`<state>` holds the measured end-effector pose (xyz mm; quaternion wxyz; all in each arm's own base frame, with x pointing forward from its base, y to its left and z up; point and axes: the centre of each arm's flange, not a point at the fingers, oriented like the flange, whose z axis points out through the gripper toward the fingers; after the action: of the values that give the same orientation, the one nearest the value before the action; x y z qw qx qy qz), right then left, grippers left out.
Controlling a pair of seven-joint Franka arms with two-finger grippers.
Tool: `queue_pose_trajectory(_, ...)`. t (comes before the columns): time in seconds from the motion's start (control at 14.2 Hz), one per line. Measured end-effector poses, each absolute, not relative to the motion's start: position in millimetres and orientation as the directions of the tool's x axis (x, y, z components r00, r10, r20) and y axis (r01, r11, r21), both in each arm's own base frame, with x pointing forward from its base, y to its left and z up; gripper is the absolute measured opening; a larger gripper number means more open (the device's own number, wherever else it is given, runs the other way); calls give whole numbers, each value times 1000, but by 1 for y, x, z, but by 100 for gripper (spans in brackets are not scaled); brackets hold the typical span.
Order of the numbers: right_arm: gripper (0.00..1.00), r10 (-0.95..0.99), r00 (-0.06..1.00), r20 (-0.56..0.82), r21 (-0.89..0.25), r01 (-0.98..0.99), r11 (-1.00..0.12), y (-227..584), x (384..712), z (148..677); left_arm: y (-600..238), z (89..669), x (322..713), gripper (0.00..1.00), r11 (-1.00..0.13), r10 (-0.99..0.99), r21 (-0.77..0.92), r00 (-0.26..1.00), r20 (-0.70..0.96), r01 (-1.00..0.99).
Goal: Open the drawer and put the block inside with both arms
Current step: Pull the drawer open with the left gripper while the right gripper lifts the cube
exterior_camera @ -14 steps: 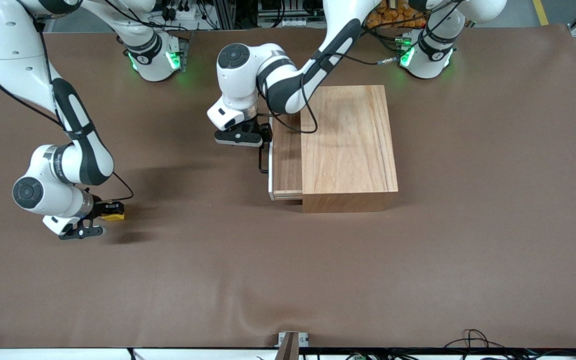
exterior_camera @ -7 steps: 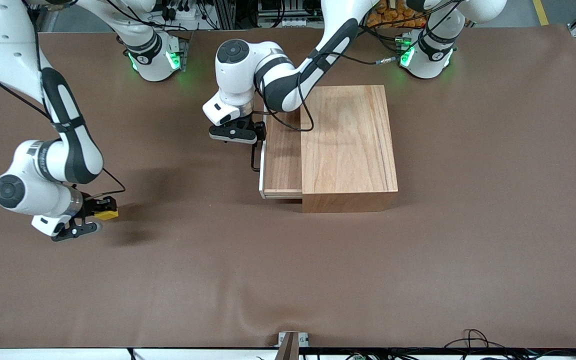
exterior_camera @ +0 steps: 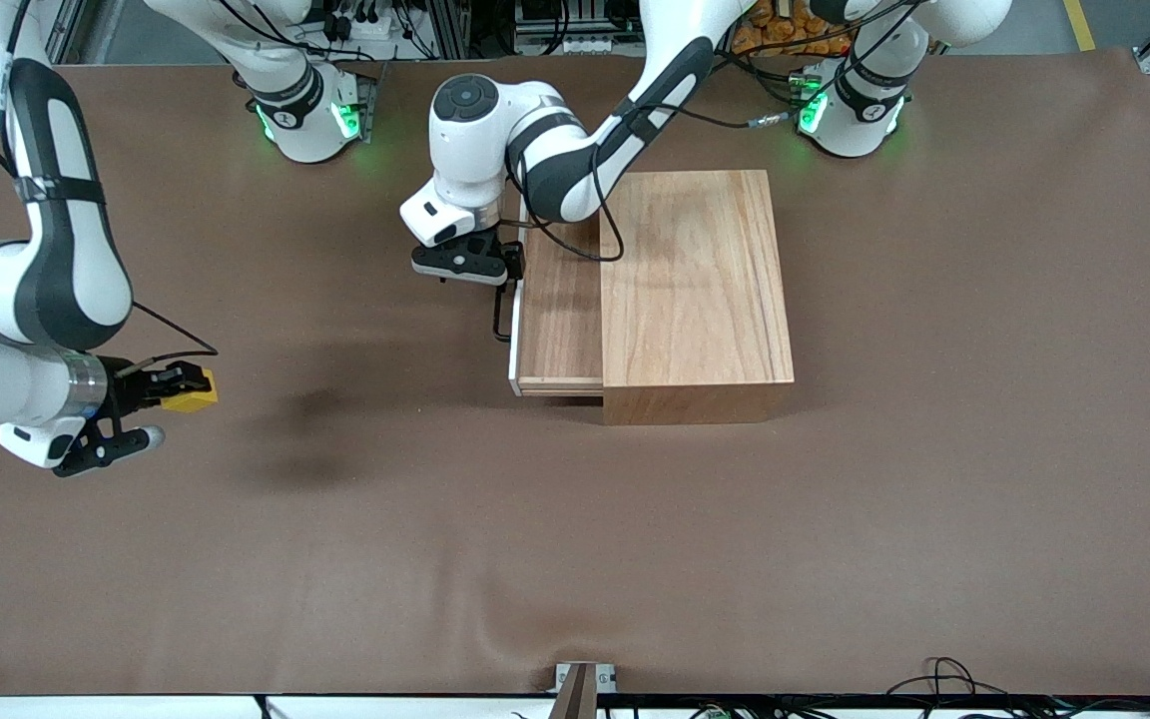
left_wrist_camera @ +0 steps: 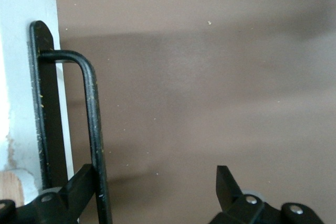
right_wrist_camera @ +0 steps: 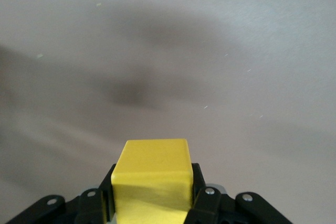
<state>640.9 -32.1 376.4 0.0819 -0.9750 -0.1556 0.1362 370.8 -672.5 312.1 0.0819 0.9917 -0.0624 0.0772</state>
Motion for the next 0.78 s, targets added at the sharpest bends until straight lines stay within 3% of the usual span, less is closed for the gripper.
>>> queue_pose_trajectory(0.28, 56, 350, 885, -306, -269, 272, -924, -17, 636, 416, -681, 318, 366, 100, -967, -108, 210, 977, 182, -146)
queue_pose_trajectory(0.78, 56, 257, 891, -375, -220, 184, -958, 33, 632, 442, -689, 327, 358, 100, -956, -94, 258, 982, 166, -136)
